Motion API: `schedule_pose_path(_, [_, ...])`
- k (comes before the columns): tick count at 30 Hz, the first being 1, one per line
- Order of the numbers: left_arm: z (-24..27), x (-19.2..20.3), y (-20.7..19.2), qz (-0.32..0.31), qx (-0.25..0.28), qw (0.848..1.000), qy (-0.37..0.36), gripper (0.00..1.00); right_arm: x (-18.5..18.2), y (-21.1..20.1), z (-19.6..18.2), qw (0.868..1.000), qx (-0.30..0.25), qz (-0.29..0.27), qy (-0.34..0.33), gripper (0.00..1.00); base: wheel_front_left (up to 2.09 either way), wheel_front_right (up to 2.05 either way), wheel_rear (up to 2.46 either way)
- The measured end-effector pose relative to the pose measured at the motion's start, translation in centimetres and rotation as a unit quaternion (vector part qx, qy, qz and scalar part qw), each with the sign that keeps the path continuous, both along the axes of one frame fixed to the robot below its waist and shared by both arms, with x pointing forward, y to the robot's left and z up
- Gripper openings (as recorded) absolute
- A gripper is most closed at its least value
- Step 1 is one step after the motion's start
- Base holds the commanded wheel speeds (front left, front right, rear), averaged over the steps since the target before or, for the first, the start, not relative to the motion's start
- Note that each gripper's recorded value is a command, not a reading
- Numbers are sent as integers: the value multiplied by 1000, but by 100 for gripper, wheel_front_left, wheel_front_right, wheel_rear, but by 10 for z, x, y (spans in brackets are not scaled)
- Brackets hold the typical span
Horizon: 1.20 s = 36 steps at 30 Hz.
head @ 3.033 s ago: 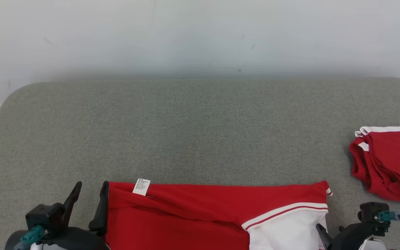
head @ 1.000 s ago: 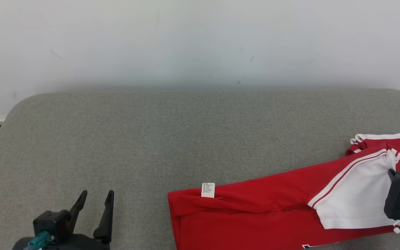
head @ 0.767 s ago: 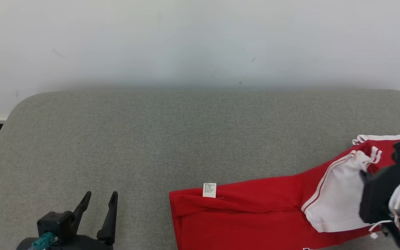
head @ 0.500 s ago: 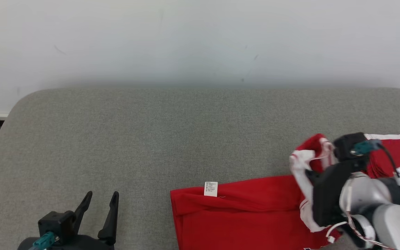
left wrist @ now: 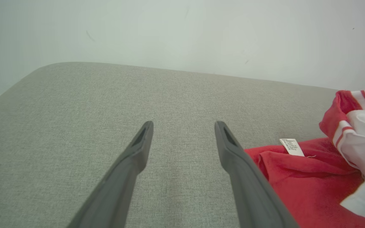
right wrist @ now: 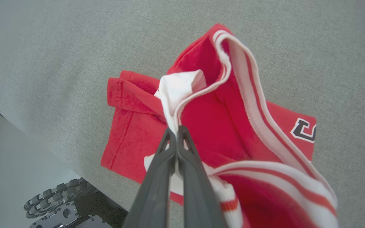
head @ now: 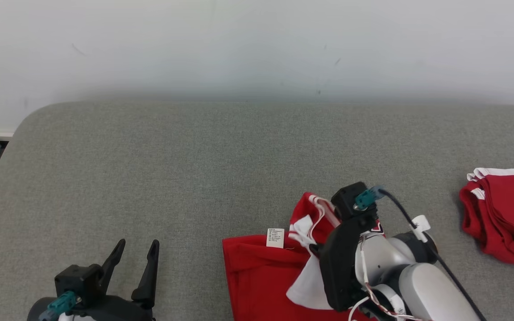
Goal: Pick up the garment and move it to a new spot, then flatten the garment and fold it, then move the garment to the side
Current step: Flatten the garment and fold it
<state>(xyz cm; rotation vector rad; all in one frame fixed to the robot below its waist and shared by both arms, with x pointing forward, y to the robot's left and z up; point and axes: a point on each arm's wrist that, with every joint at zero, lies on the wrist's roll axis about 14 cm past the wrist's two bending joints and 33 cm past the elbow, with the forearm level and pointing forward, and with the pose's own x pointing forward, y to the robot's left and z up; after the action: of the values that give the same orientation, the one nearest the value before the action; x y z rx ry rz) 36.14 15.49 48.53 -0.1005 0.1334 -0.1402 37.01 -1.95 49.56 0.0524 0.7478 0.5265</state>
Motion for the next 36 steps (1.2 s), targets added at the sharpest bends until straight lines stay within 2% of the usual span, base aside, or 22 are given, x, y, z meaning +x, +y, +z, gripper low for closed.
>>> schedule_pose_path(4, [-2,1,0,1,0,1000,4,100,-10,13,-17,999,-14,26,29,0,0,0,0])
schedule_pose_path(22, [3,13,-2,-1,-3,1000,-4,100,-2,51,-24,995,-21,88,40,0,0,0,0])
schedule_pose_path(29, [1,12,4,8,-2,1000,-1,100,-16,78,-26,990,-7,134,48,0,0,0,0])
schedule_pose_path(35, [0,11,5,12,-4,1000,-1,100,-18,82,-32,989,-5,136,55,0,0,0,0])
schedule_pose_path(36, [0,11,6,12,-4,1000,-1,100,-18,82,-33,989,-3,133,59,65,0,0,0])
